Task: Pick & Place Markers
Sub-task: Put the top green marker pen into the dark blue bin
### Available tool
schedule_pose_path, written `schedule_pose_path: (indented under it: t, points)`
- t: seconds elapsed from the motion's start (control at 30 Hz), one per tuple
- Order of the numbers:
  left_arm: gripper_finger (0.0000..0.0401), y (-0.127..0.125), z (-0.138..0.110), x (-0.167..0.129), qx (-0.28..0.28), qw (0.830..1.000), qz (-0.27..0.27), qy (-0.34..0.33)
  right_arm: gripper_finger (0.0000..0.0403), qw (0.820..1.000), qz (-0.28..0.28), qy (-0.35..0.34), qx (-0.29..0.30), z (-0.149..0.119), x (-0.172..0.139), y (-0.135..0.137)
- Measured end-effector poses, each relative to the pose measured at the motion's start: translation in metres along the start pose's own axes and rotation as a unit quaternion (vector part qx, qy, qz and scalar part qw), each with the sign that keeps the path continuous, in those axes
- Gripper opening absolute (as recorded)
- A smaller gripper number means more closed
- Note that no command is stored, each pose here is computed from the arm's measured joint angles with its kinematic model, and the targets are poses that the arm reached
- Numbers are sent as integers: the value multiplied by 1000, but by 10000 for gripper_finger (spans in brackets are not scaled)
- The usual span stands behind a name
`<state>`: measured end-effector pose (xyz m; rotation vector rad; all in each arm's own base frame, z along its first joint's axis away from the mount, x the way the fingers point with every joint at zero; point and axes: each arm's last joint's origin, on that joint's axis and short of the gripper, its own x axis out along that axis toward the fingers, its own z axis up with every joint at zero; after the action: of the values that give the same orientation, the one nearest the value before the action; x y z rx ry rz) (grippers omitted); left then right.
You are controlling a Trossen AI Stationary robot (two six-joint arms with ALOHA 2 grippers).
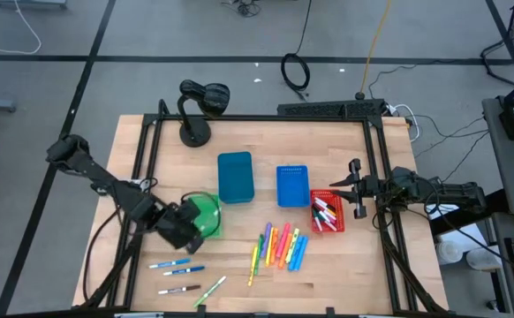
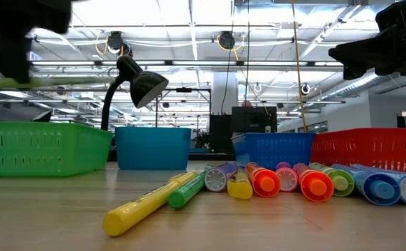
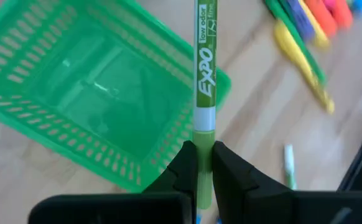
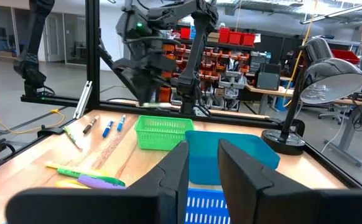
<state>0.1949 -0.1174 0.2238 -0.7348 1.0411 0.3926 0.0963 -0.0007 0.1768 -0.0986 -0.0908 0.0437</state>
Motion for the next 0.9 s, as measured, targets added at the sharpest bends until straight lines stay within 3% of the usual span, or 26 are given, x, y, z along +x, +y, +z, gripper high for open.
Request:
schedule_pose_path:
  t: [0.2, 0.57, 0.9]
  points:
    - [31, 9, 43, 7, -91, 996, -18, -18, 71, 1000, 0, 0, 0, 0, 0, 0]
    - [35, 32, 120, 7, -153, 974, -85, -144, 71, 1000, 0, 0, 0, 0, 0, 0]
    - [37, 54, 145, 4, -183, 964, -67, -180, 71, 1000, 0, 0, 0, 0, 0, 0]
